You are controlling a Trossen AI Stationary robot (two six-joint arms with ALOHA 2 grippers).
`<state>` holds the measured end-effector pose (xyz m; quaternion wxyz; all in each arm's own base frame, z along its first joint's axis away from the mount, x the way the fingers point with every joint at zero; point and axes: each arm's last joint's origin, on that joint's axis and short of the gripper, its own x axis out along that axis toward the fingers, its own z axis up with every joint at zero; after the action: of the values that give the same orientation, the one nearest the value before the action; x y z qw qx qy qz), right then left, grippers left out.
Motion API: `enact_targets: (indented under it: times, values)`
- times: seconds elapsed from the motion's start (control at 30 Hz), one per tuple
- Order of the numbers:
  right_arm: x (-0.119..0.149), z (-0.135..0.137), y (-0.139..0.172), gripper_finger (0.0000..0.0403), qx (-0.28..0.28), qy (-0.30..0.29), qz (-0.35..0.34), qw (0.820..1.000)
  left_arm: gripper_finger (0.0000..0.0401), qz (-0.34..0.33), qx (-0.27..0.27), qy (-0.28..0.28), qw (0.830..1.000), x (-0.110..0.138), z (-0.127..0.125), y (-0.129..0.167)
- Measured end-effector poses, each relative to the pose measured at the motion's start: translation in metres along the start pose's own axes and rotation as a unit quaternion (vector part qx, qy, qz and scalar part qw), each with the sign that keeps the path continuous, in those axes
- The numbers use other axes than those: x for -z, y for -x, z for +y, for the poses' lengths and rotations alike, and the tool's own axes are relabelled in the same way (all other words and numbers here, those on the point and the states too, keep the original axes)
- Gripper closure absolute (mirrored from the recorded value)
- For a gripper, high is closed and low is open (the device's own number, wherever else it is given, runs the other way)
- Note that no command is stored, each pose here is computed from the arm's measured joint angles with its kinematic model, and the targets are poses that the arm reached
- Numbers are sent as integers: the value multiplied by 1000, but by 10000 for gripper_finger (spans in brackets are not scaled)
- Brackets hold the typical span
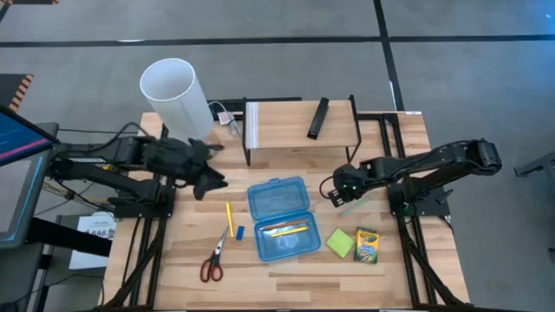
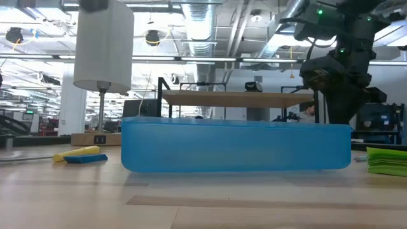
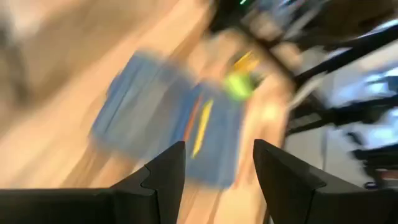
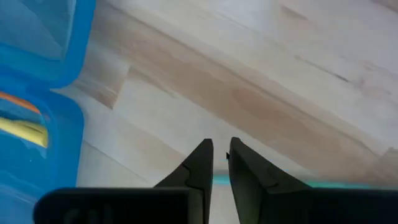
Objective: Pack school essentials
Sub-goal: Put the yellow pen into the blue supply box
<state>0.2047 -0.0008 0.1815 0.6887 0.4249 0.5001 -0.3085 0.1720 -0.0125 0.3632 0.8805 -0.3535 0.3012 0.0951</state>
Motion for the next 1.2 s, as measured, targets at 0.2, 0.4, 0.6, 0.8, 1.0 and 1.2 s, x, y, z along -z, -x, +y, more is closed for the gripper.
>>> enact_targets:
  times: [0.2,0.4,0.6,0.8,1.0,1.2]
  values:
    - [-2,1,-1,324,-2,12,-6,1000,225,103,-105,113,983,31,19,-43]
    - [-2,1,-1,324,-4,17,-11,1000,225,144,-185,178,956,60,37,-85]
    - [-3,2,-1,324,-7,37,-13,999,224,129,-204,220,945,80,54,-121]
    - [-4,4,-1,324,-16,58,-18,998,204,111,-250,260,926,94,73,-150]
    - [-3,4,-1,324,-18,85,-15,996,182,132,-296,281,903,108,85,-179]
    - [-3,4,-1,323,-18,115,-15,993,175,157,-298,296,894,114,87,-203]
